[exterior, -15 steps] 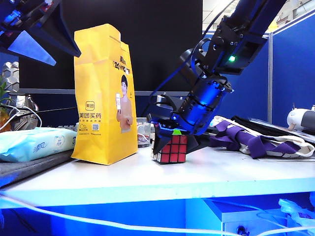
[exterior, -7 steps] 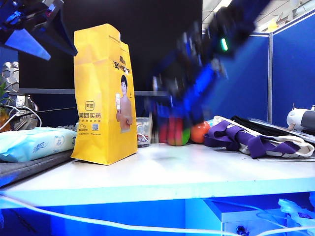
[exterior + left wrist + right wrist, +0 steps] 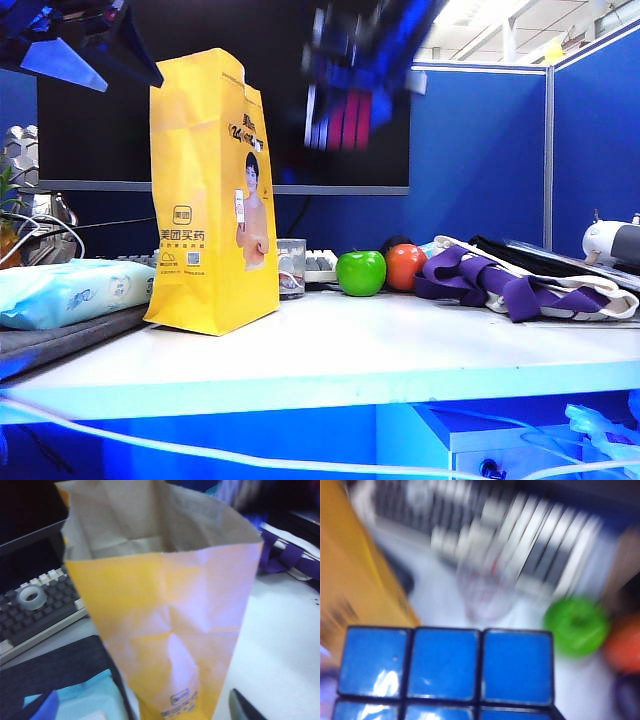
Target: Pick up the Rubik's Cube and throw it into the yellow paper bag.
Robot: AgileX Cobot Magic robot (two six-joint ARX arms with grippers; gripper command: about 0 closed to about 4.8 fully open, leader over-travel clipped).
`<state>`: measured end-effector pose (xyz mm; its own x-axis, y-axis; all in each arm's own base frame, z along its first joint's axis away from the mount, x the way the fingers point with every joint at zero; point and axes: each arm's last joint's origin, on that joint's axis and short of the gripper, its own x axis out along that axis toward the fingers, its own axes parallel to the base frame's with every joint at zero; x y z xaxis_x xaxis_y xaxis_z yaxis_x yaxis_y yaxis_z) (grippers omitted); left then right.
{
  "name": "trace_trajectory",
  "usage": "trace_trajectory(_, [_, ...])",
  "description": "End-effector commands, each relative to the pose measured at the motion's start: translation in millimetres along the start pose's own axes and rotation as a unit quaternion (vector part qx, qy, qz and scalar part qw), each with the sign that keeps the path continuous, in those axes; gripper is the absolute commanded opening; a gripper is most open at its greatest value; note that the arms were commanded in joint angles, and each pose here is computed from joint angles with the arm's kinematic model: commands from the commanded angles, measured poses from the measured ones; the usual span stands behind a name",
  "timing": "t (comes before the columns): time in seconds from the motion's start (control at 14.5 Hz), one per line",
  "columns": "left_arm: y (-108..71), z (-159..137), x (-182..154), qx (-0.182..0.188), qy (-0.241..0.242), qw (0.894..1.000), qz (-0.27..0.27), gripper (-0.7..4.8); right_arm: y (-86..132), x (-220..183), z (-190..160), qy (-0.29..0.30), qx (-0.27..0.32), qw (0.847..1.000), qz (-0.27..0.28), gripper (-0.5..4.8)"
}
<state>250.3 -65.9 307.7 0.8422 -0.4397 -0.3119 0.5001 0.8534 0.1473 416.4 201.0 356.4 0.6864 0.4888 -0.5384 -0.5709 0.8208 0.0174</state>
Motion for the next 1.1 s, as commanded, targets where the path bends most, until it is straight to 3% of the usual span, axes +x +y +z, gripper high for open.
trace_trajectory(0.07, [0.9, 3, 0, 0.003, -0.012, 1.0, 0.004, 4.79, 13, -36, 36, -0.061, -0.009, 0.995, 0.077, -0.01])
trace_trajectory(0.21, [1.3, 6, 0, 0.006, -0.023, 1.0, 0.004, 4.79, 19, -57, 50, -0.074, -0.012, 0.992, 0.101, -0.01])
trace_trajectory(0.48, [1.0, 8, 1, -0.007, -0.04, 0.999, -0.011, 4.79, 28, -80, 62, -0.092, -0.02, 0.97, 0.223, -0.01])
trace_trajectory(0.76, [0.5, 11, 1, -0.014, -0.057, 0.998, -0.03, 4.79, 36, -55, 55, -0.074, -0.012, 0.952, 0.296, -0.01])
trace_trajectory(1.1, [-0.3, 10, 1, -0.021, -0.055, 0.997, -0.042, 4.79, 42, -27, 62, -0.118, 0.009, 0.929, 0.352, -0.01])
